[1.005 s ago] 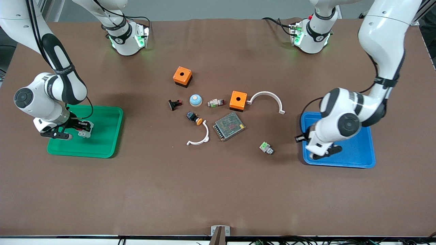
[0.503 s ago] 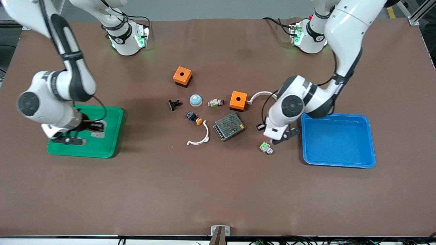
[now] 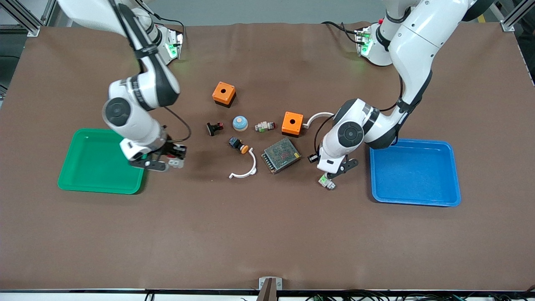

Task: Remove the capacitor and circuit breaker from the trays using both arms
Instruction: 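Set the capacitor on the table with the left gripper while the right lifts the breaker, then place the breaker beside the white arc with the right gripper while the left withdraws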

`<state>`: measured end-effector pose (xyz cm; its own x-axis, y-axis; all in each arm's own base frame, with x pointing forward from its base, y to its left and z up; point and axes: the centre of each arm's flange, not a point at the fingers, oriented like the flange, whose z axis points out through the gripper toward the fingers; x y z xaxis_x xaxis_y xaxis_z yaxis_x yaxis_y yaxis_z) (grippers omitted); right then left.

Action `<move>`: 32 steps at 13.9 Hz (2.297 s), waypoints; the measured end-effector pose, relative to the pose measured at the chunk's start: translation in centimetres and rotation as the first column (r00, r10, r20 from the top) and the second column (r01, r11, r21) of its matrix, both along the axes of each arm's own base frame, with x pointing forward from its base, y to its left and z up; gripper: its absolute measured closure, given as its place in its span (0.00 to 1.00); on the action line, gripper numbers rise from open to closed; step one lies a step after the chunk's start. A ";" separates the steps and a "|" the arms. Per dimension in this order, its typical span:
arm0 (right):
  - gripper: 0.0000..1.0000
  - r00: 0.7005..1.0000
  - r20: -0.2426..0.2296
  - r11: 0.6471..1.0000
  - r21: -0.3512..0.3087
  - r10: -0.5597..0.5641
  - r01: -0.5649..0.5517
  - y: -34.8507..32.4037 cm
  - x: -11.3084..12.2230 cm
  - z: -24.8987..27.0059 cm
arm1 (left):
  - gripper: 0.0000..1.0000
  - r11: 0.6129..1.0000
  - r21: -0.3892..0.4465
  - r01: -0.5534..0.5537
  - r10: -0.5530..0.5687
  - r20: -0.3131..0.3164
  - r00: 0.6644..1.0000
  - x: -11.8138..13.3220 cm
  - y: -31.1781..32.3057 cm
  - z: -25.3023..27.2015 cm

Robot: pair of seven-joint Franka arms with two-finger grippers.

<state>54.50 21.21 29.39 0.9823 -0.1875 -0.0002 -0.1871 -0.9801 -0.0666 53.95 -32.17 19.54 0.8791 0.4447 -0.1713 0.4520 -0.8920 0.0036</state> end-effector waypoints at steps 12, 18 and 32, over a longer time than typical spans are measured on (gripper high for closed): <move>0.60 1.000 0.015 1.000 -0.009 0.001 -0.001 13.0 -2.4 -7.3 | 0.00 1.000 0.009 -0.005 0.004 0.150 0.989 8.1 2.4 17.9; 0.60 0.999 0.018 0.999 -0.023 -0.038 0.039 11.8 -1.5 -7.7 | 0.00 0.999 0.019 0.039 -0.043 0.257 0.965 12.5 7.7 23.3; 0.00 0.997 -0.064 0.996 -0.080 -0.036 0.030 9.6 6.4 0.3 | 0.00 0.919 0.217 0.329 -0.365 0.159 0.917 4.3 24.8 44.5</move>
<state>60.94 30.80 29.69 0.9739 -0.2219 -0.0476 -0.2209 -0.9750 0.0243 58.24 -7.33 64.01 0.9911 0.1127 0.0714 0.1206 -0.9857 -0.1180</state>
